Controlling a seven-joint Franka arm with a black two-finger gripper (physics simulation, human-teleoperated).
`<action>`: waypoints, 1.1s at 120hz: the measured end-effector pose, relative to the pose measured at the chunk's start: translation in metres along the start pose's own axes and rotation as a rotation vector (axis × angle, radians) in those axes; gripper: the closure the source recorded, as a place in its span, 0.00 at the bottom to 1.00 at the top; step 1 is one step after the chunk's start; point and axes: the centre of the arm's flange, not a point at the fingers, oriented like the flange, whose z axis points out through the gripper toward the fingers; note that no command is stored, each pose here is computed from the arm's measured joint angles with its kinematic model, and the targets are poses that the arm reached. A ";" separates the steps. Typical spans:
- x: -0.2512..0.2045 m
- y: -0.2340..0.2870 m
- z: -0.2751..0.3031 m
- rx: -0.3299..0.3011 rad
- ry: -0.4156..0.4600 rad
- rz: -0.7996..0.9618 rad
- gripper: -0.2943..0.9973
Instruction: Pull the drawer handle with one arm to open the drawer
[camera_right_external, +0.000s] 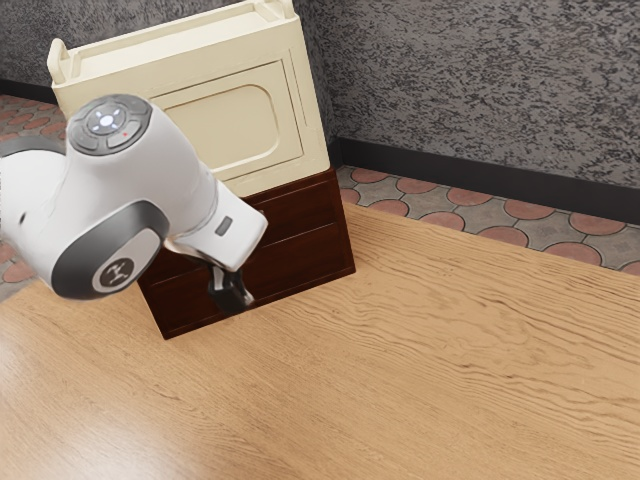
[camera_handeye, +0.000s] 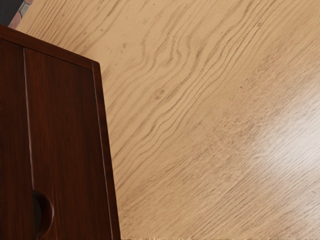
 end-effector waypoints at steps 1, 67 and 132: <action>0.000 -0.001 0.001 0.000 -0.001 0.001 0.23; -0.016 -0.021 0.025 -0.003 -0.066 -0.071 0.23; -0.008 -0.065 0.068 0.027 -0.061 -0.113 0.23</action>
